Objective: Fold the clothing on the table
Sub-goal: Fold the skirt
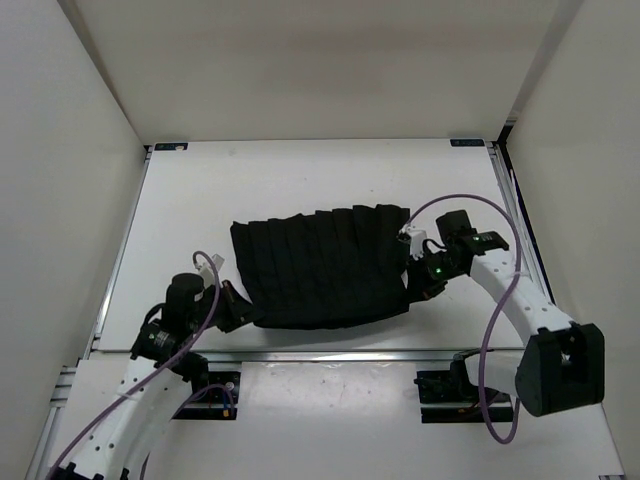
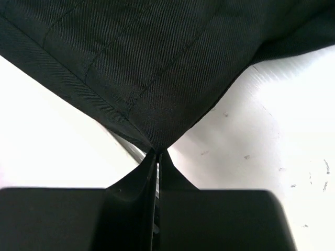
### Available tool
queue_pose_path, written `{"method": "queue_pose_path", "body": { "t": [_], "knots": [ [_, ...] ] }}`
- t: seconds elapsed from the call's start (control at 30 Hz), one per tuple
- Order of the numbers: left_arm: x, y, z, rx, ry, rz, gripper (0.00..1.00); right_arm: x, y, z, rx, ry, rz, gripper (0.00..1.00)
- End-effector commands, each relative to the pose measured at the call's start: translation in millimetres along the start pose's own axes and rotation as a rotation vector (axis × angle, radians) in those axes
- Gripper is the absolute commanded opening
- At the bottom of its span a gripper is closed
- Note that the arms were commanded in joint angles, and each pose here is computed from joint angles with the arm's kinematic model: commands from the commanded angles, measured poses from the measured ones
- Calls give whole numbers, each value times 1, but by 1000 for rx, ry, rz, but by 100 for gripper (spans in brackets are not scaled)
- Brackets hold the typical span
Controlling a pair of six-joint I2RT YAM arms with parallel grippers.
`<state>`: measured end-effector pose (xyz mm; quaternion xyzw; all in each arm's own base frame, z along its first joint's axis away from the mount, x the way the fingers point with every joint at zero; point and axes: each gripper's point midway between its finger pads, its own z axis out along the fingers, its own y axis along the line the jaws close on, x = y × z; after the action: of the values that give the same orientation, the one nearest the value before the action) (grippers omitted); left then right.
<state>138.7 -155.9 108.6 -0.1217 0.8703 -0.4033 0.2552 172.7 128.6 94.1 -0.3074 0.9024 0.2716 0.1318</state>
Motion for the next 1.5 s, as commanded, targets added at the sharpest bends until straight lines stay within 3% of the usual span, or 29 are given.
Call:
{"method": "queue_pose_path", "body": {
  "t": [0.0, 0.3, 0.47, 0.67, 0.87, 0.9, 1.0, 1.03, 1.07, 1.1, 1.13, 1.23, 1.3, 1.4, 1.47],
  "knots": [
    [3, -6, -15, -42, 65, 64, 0, -1, 6, -20, -1, -15, -33, 0],
    [-6, -50, -23, 15, 137, 74, 0, -43, 29, -84, -62, -158, -175, 0],
    [-35, -83, -15, 113, 103, 23, 0, -89, 27, -106, -48, -235, -264, 0],
    [-99, -110, 9, 154, -22, -27, 0, -150, 3, -103, -110, -330, -200, 0],
    [-193, -154, 42, 190, -150, -16, 0, -221, -25, -100, -161, -476, -155, 0],
    [-203, -143, 58, 160, -158, -39, 0, -236, -36, -96, -167, -501, -128, 0],
    [-264, -102, 74, 133, -304, -157, 3, -275, -109, -79, -154, -577, 149, 34],
    [-285, -95, 79, 162, -383, -152, 4, -294, -133, -96, -190, -663, 271, 63],
    [-308, -87, 74, 186, -482, -158, 8, -296, -152, -92, -185, -691, 284, 84],
    [-322, -67, 76, 158, -521, -191, 85, -299, -175, -90, -78, -695, 232, 90],
    [-333, -49, 83, 122, -537, -223, 99, -308, -186, -92, 21, -649, 177, 93],
    [-376, -35, 87, 94, -554, -222, 99, -303, -203, -109, 39, -635, 218, 96],
    [-394, -61, 86, 123, -563, -144, 98, -282, -217, -114, 53, -645, 269, 95],
    [-402, -73, 80, 90, -585, -39, 99, -251, -213, -103, 100, -602, 260, 95],
    [-393, -70, 83, 57, -538, 2, 99, -230, -200, -84, 89, -557, 215, 94]
  ]
}}
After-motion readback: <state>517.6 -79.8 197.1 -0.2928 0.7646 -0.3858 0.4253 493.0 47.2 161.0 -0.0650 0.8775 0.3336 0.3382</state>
